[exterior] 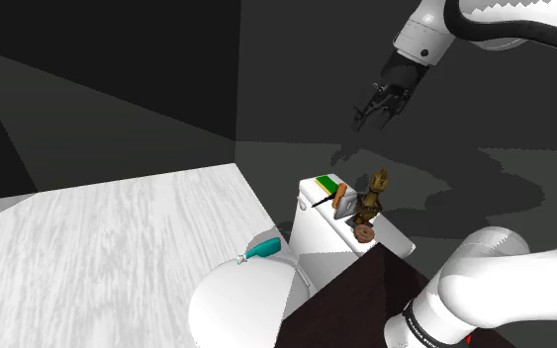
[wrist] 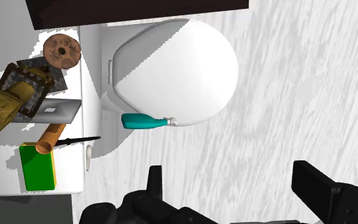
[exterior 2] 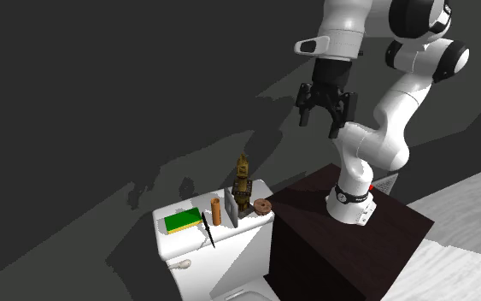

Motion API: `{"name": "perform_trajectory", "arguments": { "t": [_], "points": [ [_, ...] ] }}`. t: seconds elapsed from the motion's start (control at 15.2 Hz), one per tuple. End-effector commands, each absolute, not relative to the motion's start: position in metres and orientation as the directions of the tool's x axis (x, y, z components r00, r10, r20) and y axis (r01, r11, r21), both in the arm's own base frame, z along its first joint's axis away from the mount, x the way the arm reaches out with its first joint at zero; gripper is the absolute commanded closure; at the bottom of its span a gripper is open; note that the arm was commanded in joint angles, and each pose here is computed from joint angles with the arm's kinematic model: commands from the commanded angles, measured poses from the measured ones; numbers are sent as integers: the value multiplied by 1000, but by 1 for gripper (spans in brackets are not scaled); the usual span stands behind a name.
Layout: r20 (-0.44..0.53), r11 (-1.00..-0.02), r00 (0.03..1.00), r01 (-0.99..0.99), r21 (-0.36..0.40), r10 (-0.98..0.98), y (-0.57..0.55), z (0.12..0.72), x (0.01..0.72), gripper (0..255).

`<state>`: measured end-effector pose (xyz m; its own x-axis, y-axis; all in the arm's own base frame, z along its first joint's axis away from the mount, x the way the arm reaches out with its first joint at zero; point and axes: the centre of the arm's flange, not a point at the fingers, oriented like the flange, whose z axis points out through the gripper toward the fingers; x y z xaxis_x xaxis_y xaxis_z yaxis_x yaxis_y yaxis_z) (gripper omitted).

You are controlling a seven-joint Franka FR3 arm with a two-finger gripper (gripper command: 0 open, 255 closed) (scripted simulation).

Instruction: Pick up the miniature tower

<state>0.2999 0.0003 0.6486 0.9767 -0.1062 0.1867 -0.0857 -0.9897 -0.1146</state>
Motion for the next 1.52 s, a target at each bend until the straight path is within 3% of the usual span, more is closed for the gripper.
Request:
{"name": "perform_trajectory", "arguments": {
  "t": [0.0,1.45],
  "points": [
    [187,-990,977,-86,-115,-106,0,649,300,0],
    [432,-972,896,-181,147,-101,-173,449,279,0]
  ]
}}
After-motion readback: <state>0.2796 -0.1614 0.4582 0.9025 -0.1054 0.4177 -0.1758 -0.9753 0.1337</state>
